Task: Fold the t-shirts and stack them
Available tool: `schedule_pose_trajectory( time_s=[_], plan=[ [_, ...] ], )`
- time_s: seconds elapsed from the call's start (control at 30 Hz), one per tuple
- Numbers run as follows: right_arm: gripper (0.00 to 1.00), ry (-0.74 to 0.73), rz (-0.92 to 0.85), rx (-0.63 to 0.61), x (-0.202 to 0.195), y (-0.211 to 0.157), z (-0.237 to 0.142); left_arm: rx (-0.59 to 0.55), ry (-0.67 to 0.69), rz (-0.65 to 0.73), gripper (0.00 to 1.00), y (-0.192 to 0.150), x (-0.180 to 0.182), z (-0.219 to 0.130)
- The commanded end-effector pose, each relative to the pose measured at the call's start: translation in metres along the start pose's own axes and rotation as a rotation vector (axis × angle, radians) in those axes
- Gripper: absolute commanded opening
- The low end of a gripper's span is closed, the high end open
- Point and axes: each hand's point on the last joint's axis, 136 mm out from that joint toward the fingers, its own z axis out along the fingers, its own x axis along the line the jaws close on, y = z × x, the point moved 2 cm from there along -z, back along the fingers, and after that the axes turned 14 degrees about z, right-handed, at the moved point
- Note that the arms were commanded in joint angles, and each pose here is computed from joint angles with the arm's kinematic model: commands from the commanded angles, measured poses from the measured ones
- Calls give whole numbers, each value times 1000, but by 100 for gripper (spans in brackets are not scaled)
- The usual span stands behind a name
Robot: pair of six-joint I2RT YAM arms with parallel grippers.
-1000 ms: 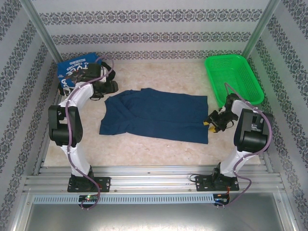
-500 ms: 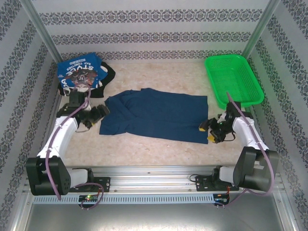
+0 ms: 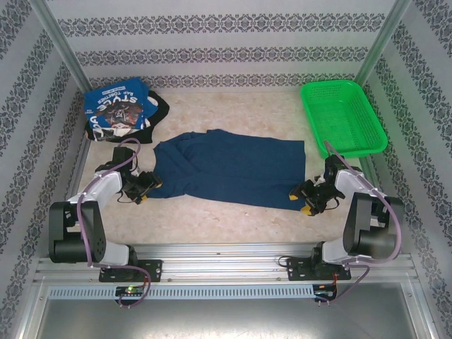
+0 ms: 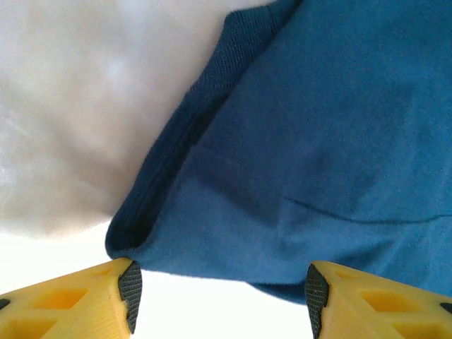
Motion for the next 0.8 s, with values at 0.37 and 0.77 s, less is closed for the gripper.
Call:
schedule_pose_trajectory(
  time_s=[0.37,0.77],
  plan=[
    [19,-122,47,-80,-17,26,21,-76,132,6,16,18,32,29],
    [0,-208,15,-193,-28,24,-10,-107,260,95,7,5,49,-19]
  ],
)
